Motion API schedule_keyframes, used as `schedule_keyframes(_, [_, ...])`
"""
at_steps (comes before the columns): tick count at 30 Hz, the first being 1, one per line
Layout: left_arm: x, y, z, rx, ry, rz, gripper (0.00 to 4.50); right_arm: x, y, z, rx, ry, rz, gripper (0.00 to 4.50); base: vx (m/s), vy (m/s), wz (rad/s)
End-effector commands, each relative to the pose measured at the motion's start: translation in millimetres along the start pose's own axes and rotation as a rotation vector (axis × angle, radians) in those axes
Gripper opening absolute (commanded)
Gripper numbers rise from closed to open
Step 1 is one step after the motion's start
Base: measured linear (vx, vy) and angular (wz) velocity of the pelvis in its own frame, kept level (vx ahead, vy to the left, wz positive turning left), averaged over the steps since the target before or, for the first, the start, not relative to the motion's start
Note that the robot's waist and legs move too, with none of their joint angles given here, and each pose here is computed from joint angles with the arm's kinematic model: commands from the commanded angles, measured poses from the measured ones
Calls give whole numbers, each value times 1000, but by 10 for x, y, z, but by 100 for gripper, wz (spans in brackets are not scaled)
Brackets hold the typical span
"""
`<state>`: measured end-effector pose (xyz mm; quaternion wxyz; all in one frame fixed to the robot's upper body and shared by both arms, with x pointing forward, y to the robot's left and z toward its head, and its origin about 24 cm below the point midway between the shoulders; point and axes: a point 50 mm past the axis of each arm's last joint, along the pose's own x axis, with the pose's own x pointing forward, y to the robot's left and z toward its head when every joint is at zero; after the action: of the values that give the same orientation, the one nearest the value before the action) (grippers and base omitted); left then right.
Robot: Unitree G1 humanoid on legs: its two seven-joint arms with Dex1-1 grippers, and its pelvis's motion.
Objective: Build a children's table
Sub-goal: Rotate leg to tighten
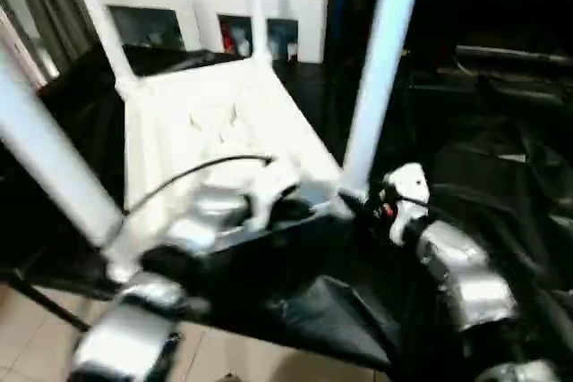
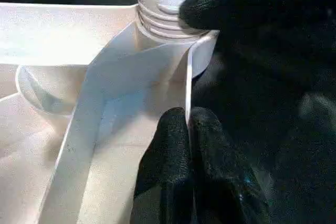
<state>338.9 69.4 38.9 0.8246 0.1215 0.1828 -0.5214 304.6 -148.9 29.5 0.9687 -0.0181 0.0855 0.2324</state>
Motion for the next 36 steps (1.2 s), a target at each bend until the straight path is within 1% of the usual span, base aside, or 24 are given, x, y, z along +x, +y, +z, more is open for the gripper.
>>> schedule_keyframes(1, [122, -5, 18, -30, 42, 84, 0, 42, 169, -152, 54, 72, -47, 257, 0, 0, 0])
schedule_keyframes(2, [167, -13, 43, -33, 54, 105, 0, 98, 256, -116, 67, 52, -59, 257, 0, 0, 0])
schedule_keyframes(3, [184, -15, 52, -34, 59, 114, 0, 125, 297, -94, 71, 40, -60, 257, 0, 0, 0])
schedule_keyframes(7, [200, -5, 48, -34, 79, 125, 0, 184, 400, -14, 60, -3, -27, 257, 0, 0, 0])
schedule_keyframes(8, [191, 2, 41, -33, 83, 121, 0, 181, 400, 2, 56, -13, -14, 280, 0, 0, 0])
schedule_keyframes(9, [175, 15, 30, -31, 90, 116, 0, 175, 400, 31, 47, -31, 9, 288, 0, 0, 0])
schedule_keyframes(11, [111, 53, 4, -14, 96, 89, 0, 129, 336, 106, 49, -71, 53, 295, 0, 0, 0])
schedule_keyframes(12, [69, 69, -17, -2, 101, 66, 0, 92, 286, 140, 38, -74, 77, 295, 0, 0, 0])
schedule_keyframes(13, [26, 76, -35, 17, 97, 35, 0, 53, 235, 162, 17, -66, 105, 314, 0, 0, 0])
schedule_keyframes(14, [9, 78, -44, 18, 98, 23, 0, 38, 219, 167, 8, -62, 118, 326, 0, 0, 0])
schedule_keyframes(15, [-67, 82, -70, 35, 85, -33, 0, -39, 152, 186, -37, -35, 185, 333, 0, 0, 0])
schedule_keyframes(17, [-136, 77, -97, 36, 76, -85, 0, -120, 114, 197, -71, -11, 260, 333, 0, 0, 0])
schedule_keyframes(18, [-136, 77, -97, 36, 76, -85, 0, -120, 114, 197, -71, -11, 260, 333, 0, 0, 0])
schedule_keyframes(20, [-217, 75, -148, 40, 82, -126, 0, -227, 65, 224, -94, 6, 343, 333, 0, 0, 0])
schedule_keyframes(21, [-217, 75, -148, 40, 82, -126, 0, -227, 65, 224, -94, 6, 343, 333, 0, 0, 0])
schedule_keyframes(23, [-314, 83, -221, 57, 101, -148, 0, -353, -26, 257, -117, 25, 406, 333, 0, 0, 0])
schedule_keyframes(25, [-384, 86, -270, 65, 113, -168, 0, -442, -72, 272, -121, 49, 459, 368, 0, 0, 0])
schedule_keyframes(26, [-453, 66, -308, 71, 117, -215, 0, -488, -113, 271, -124, 76, 481, 372, 0, 0, 0])
schedule_keyframes(27, [-466, 58, -314, 72, 117, -229, 0, -494, -120, 270, -125, 82, 483, 372, 0, 0, 0])
schedule_keyframes(29, [-524, 8, -328, 74, 112, -300, 0, -494, -145, 269, -134, 97, 480, 394, 0, 0, 0])
schedule_keyframes(30, [-524, 8, -328, 74, 112, -300, 0, -494, -145, 269, -134, 97, 480, 394, 0, 0, 0])
schedule_keyframes(31, [-584, -46, -328, 62, 109, -373, 0, -474, -139, 270, -159, 107, 483, 414, 0, 0, 0])
schedule_keyframes(33, [-599, -55, -324, 70, 108, -382, 0, -459, -122, 262, -164, 111, 487, 414, 0, 0, 0])
schedule_keyframes(36, [-614, -53, -310, 79, 102, -376, 0, -440, -22, 230, -161, 124, 560, 414, 0, 0, 0])
